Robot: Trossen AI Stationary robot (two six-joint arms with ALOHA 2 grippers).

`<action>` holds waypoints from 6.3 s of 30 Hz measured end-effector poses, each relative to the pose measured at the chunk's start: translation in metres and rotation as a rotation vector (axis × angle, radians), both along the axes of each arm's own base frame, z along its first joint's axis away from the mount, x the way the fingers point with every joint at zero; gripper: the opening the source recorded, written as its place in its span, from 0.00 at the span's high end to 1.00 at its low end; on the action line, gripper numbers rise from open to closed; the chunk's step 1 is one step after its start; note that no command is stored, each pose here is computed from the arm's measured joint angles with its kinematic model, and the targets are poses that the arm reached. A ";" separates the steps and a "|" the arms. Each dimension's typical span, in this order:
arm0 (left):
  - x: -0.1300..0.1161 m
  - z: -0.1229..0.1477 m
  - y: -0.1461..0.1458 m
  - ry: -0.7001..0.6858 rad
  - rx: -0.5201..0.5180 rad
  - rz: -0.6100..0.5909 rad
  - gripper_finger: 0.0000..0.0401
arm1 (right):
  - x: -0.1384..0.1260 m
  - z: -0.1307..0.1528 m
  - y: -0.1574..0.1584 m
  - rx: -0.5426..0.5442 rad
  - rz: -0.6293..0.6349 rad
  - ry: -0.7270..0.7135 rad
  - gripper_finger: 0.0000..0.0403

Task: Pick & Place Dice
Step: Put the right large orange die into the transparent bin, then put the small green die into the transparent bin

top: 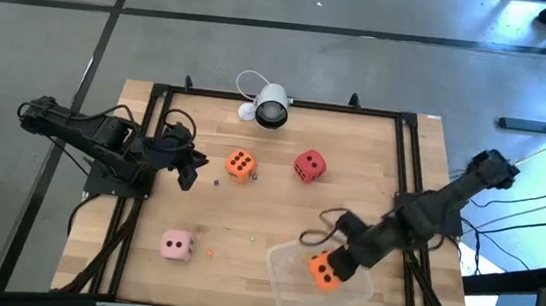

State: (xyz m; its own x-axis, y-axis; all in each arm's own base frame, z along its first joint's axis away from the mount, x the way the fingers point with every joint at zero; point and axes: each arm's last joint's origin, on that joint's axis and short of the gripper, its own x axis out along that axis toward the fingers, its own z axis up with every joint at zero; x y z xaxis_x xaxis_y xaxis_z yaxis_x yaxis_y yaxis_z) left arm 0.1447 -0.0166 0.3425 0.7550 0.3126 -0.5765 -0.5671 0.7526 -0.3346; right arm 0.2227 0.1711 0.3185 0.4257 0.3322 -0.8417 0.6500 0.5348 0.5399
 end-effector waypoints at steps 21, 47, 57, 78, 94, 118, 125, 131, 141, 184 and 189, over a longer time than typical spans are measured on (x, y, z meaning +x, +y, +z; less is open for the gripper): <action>0.000 0.000 -0.001 0.016 0.014 -0.046 0.84 | 0.019 -0.060 0.020 -0.129 -0.036 0.299 0.86; 0.000 0.000 -0.001 0.016 0.015 -0.046 0.84 | 0.022 -0.064 0.020 -0.140 -0.013 0.306 0.29; 0.000 0.000 -0.001 0.017 0.016 -0.047 0.84 | 0.022 -0.064 0.020 -0.140 -0.013 0.306 0.16; 0.000 0.000 -0.001 0.016 0.014 -0.045 0.84 | 0.019 0.058 0.000 -0.269 -0.062 0.117 0.15; 0.000 0.000 -0.001 0.030 0.041 -0.078 0.84 | 0.055 0.040 -0.127 -0.093 -0.182 0.423 0.29; 0.000 -0.001 -0.002 0.053 0.074 -0.145 0.84 | 0.071 0.010 -0.124 -0.061 -0.129 0.325 0.34; 0.001 -0.001 -0.004 0.055 0.022 -0.206 0.84 | 0.071 0.021 -0.096 -0.132 -0.152 0.231 0.39; 0.015 -0.001 -0.011 0.028 -0.013 -0.340 0.84 | 0.056 0.026 -0.065 -0.238 -0.232 0.193 0.47; 0.063 -0.031 -0.024 0.207 0.078 -0.546 0.76 | 0.042 0.032 -0.018 -0.253 -0.311 0.025 0.51; 0.195 -0.189 -0.083 0.325 0.077 -0.855 0.51 | -0.051 0.077 0.004 -0.550 -0.548 -0.555 0.51; 0.195 -0.190 -0.086 0.322 0.071 -0.841 0.51 | -0.052 0.078 0.004 -0.556 -0.540 -0.557 0.51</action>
State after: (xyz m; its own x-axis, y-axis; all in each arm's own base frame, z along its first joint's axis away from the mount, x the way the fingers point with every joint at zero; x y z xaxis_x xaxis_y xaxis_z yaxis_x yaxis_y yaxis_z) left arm 0.3400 -0.1022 0.1523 0.5555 -0.2265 -0.8001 0.1216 0.9740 -0.1913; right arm 0.1706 0.1748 0.3962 0.7916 -0.4131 -0.4503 0.6107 0.5110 0.6049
